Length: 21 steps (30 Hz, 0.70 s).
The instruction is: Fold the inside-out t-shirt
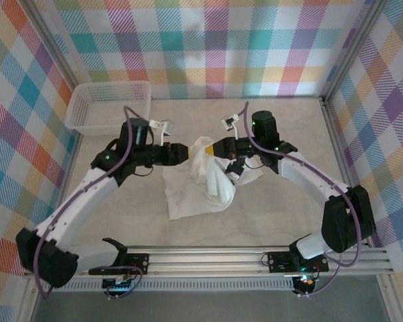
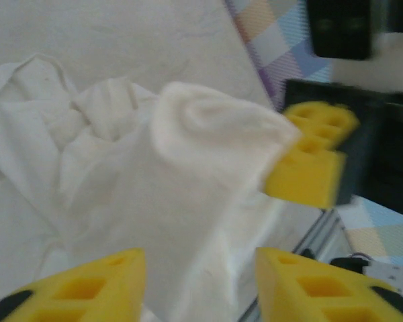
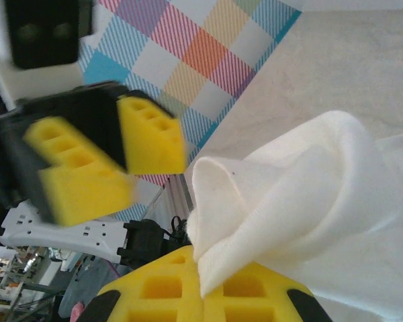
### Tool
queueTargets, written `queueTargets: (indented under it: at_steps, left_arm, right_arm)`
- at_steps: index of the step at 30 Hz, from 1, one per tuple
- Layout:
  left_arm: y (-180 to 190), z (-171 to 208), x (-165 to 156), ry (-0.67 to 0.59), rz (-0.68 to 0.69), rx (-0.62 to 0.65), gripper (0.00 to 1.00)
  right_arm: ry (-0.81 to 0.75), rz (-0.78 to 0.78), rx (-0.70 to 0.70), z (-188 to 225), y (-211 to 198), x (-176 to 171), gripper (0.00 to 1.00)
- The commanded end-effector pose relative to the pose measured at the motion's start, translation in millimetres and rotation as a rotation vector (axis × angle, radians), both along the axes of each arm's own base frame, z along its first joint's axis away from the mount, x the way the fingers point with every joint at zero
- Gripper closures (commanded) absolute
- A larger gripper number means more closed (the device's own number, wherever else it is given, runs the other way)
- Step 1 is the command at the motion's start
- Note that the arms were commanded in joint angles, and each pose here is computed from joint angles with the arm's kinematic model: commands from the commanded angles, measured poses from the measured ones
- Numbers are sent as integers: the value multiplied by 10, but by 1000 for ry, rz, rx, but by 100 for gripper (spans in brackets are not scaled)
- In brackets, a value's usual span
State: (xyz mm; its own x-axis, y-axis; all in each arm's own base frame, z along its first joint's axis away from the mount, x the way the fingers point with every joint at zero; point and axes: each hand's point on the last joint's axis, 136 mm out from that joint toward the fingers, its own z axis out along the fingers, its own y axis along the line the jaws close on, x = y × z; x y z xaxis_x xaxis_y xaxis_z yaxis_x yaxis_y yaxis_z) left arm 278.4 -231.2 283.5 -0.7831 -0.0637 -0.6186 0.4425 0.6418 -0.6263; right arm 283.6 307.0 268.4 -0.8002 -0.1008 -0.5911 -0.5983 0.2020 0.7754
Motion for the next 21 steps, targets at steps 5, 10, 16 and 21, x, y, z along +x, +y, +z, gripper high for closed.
queueTargets:
  at_steps: [5, 10, 16, 21]
  left_arm:
    - [-206, -96, -13, -31, -78, -30, 44]
    - [-395, -112, 157, -56, -98, -7, 46]
    - [-442, -61, 201, -88, -92, 23, 85]
    - [-332, 161, 91, -100, -32, -45, 100]
  right_arm:
    - [-7, 41, 44, 239, 41, 1, 100]
    - [16, 28, 22, 193, 37, 10, 100]
    - [32, -10, -26, 100, 5, 52, 95]
    - [106, -210, -184, -311, -283, 349, 80]
